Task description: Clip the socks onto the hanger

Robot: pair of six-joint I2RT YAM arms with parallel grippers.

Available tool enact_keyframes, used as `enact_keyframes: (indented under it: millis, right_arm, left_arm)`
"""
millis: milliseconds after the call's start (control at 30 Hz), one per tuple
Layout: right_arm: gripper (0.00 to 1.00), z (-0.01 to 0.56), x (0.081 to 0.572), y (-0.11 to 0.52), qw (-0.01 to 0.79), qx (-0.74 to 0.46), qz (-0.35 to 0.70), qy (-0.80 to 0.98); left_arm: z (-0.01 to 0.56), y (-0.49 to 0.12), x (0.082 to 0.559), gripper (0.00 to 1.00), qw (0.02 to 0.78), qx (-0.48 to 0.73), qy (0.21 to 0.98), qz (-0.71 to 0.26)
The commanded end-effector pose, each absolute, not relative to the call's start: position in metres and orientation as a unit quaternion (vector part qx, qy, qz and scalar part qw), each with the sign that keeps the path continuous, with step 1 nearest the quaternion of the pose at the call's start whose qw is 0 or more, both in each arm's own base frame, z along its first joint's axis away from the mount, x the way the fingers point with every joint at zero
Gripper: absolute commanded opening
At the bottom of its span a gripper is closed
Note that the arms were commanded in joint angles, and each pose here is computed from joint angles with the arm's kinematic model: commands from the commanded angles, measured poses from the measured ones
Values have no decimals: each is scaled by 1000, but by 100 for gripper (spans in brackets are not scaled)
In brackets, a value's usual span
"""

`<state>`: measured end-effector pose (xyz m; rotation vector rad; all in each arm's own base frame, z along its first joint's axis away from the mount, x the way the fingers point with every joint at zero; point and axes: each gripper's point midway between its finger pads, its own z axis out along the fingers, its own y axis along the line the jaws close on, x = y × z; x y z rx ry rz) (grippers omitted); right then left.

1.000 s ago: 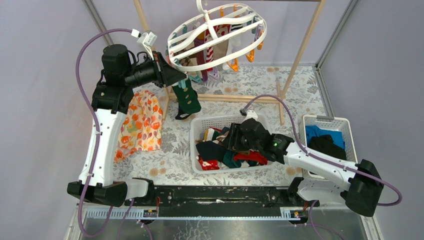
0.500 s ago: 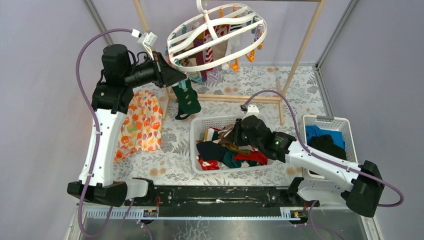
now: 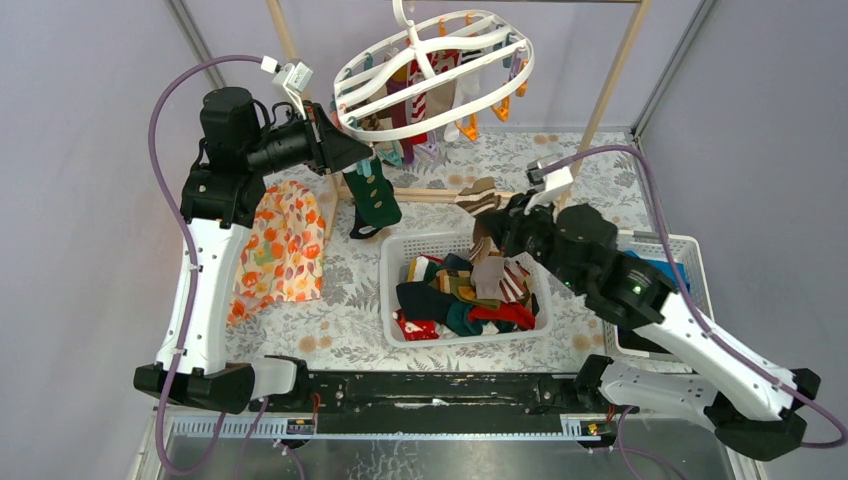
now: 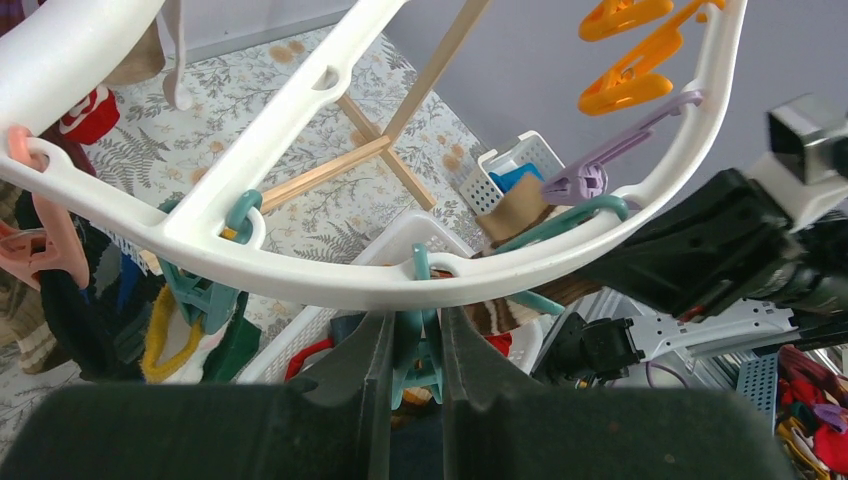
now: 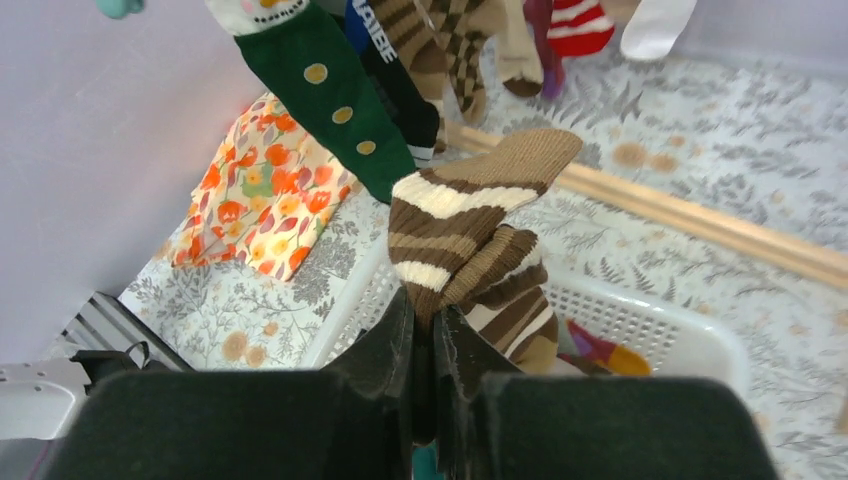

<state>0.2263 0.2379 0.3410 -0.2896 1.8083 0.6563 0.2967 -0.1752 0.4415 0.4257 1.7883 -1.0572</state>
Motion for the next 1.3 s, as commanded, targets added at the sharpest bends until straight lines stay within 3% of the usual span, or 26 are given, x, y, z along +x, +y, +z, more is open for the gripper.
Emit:
enact_keyframes:
  millis: [0,133,300,433,533,700,800,833,1000,1267]
  right_arm:
    - [0,368,216,213,593,-188,236,746]
    - [0,354,200,211,555,-241,227,764]
    - [7,263,173,246,415,-320,255,813]
    - [13,211,142,276,372,-391,245,805]
    - [29,201,134,281,355,-408,249,803]
    - [58,231,137,279,392,-396,262,788]
    - [87,255,137,283,412,-390,283,773]
    - [90,260,136,285,414,-392,291,769]
    - [94,264,145,294,421,-413,272,761]
    - [88,235,148,313,363,-434,250,786]
  left_arm:
    - [457,-177,282,2,495,194,722,-442]
    - [458,-178,279,2,495,196,721,-444]
    - [458,-178,277,2,496,199,720,-443]
    - [458,-177,275,2,495,202,721,-441]
    - [457,-176,275,2,497,205,722,-436]
    - [458,-176,273,2,499,211,720,-434]
    - [458,-176,272,2,501,214,719,-432]
    - [457,-176,272,2,500,215,719,-432]
    - [455,-177,272,2,498,218,719,-434]
    - [456,-176,270,2,502,222,717,-430]
